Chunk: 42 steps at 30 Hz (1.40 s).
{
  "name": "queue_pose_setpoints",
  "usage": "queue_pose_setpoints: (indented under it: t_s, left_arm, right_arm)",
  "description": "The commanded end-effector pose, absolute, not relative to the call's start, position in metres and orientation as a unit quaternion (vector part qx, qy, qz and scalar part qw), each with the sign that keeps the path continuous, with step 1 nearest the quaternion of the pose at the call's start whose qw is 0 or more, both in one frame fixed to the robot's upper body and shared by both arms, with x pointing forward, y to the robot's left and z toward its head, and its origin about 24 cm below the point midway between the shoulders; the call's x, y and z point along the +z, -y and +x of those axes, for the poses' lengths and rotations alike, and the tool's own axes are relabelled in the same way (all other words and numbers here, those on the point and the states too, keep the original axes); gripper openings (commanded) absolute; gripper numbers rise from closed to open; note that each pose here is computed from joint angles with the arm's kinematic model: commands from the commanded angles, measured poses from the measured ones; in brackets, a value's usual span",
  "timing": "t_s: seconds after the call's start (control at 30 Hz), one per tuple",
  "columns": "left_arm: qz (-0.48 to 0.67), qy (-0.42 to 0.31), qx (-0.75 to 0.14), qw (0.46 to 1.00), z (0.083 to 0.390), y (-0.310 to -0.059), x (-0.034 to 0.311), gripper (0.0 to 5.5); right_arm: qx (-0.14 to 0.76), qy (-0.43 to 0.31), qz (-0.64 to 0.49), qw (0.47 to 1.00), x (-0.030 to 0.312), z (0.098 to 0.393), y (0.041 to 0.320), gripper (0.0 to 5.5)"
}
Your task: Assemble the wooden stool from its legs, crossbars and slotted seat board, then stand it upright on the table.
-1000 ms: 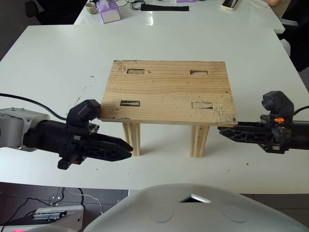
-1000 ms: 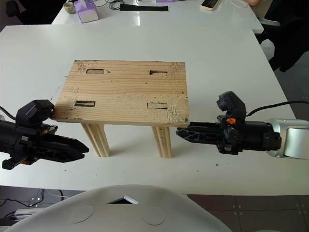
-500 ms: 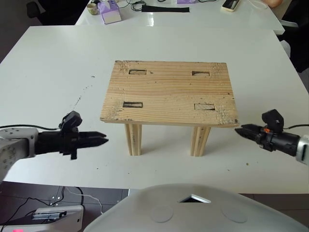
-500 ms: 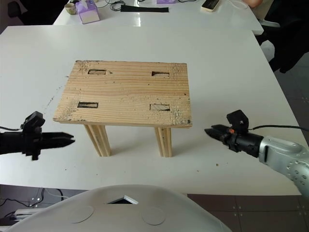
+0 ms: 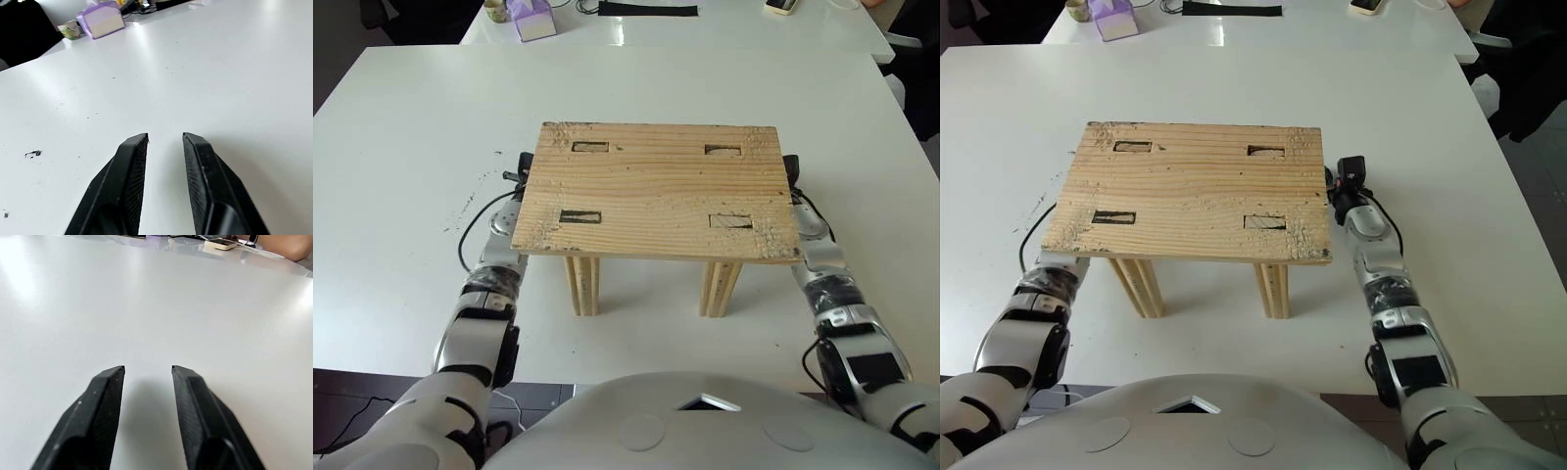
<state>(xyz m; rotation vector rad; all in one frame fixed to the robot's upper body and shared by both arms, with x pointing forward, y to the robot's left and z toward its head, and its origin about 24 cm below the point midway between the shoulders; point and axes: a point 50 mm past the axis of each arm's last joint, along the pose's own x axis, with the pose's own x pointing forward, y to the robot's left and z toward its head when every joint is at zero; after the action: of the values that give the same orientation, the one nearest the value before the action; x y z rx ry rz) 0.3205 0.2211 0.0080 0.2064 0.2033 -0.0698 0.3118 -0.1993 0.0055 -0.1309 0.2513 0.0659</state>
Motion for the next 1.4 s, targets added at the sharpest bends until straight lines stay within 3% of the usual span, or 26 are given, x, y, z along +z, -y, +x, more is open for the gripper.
queue_pose_setpoints:
  t_s: [0.03, 0.2, 0.57, 1.03, 1.4]
  left_arm:
    - [0.087, -0.073, -0.039, 0.993, 0.327, -0.203, 0.009, 1.31]
    - [0.072, -0.076, -0.044, 0.994, 0.324, -0.194, 0.001, 1.31]
    - [0.073, -0.103, 0.008, 0.992, 0.312, -0.206, -0.013, 1.31]
    - [0.070, -0.094, 0.009, 0.993, 0.307, -0.179, -0.022, 1.31]
    - [0.061, -0.091, 0.018, 0.994, 0.304, -0.176, -0.024, 1.31]
  right_arm:
    - [-0.005, -0.101, -0.066, 0.993, 0.005, 0.318, 0.203, 1.76]
    - [-0.032, -0.104, -0.032, 0.994, -0.002, 0.318, 0.200, 1.76]
    - [-0.018, -0.089, -0.056, 0.994, -0.003, 0.320, 0.189, 1.76]
    - [0.008, -0.087, -0.072, 0.994, 0.003, 0.330, 0.186, 1.76]
    - [0.023, -0.080, -0.090, 0.992, 0.008, 0.335, 0.182, 1.76]
